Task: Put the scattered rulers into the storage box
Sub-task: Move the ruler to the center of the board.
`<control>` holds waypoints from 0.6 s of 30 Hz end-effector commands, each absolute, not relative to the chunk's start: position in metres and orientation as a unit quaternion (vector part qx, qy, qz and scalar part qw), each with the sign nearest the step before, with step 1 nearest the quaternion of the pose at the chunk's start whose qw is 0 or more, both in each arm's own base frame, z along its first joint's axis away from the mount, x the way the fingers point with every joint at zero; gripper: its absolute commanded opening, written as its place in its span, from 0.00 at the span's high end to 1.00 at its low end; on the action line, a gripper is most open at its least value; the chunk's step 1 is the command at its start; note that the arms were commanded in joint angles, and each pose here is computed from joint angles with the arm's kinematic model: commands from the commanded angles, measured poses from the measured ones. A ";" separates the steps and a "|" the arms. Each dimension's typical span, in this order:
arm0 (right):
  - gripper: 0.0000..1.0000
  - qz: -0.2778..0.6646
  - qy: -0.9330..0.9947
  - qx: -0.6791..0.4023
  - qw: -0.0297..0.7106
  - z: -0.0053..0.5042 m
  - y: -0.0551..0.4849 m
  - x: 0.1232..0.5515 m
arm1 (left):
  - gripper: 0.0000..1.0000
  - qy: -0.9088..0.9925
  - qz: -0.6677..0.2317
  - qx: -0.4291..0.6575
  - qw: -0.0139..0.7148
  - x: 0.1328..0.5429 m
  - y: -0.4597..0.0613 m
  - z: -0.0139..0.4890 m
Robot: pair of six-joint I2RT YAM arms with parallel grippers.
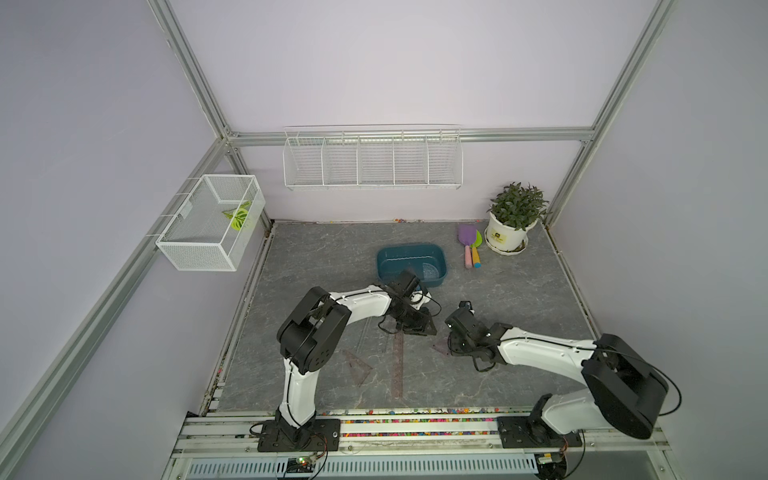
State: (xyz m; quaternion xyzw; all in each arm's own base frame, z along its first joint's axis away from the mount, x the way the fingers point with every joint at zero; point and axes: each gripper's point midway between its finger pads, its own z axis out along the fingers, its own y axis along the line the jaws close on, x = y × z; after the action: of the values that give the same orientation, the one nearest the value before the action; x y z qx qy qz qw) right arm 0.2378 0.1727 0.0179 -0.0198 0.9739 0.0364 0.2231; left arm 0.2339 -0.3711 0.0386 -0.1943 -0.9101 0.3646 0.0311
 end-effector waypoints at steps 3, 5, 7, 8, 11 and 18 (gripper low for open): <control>0.78 0.035 0.981 -0.040 0.189 0.001 0.175 0.232 | 0.61 -0.904 0.366 -0.217 0.040 0.228 -0.376 0.039; 0.78 0.043 0.980 -0.042 0.190 0.002 0.179 0.237 | 0.61 -0.904 0.363 -0.221 0.045 0.224 -0.376 0.036; 0.78 0.046 0.980 -0.043 0.188 0.002 0.181 0.241 | 0.62 -0.905 0.361 -0.221 0.048 0.222 -0.375 0.035; 0.78 0.048 0.980 -0.043 0.188 0.002 0.182 0.243 | 0.62 -0.905 0.360 -0.221 0.050 0.220 -0.374 0.034; 0.79 0.060 0.980 -0.043 0.185 0.002 0.187 0.246 | 0.63 -0.905 0.359 -0.221 0.050 0.219 -0.373 0.034; 0.79 0.093 0.975 -0.037 0.198 0.022 0.185 0.245 | 0.63 -0.904 0.369 -0.212 0.050 0.214 -0.370 0.038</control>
State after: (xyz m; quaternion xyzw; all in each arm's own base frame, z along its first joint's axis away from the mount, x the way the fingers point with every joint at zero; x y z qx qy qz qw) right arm 0.2572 0.1907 0.0214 -0.0299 0.9723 0.0837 0.2161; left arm 0.2211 -0.3709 0.0336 -0.2078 -0.9083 0.3599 0.0473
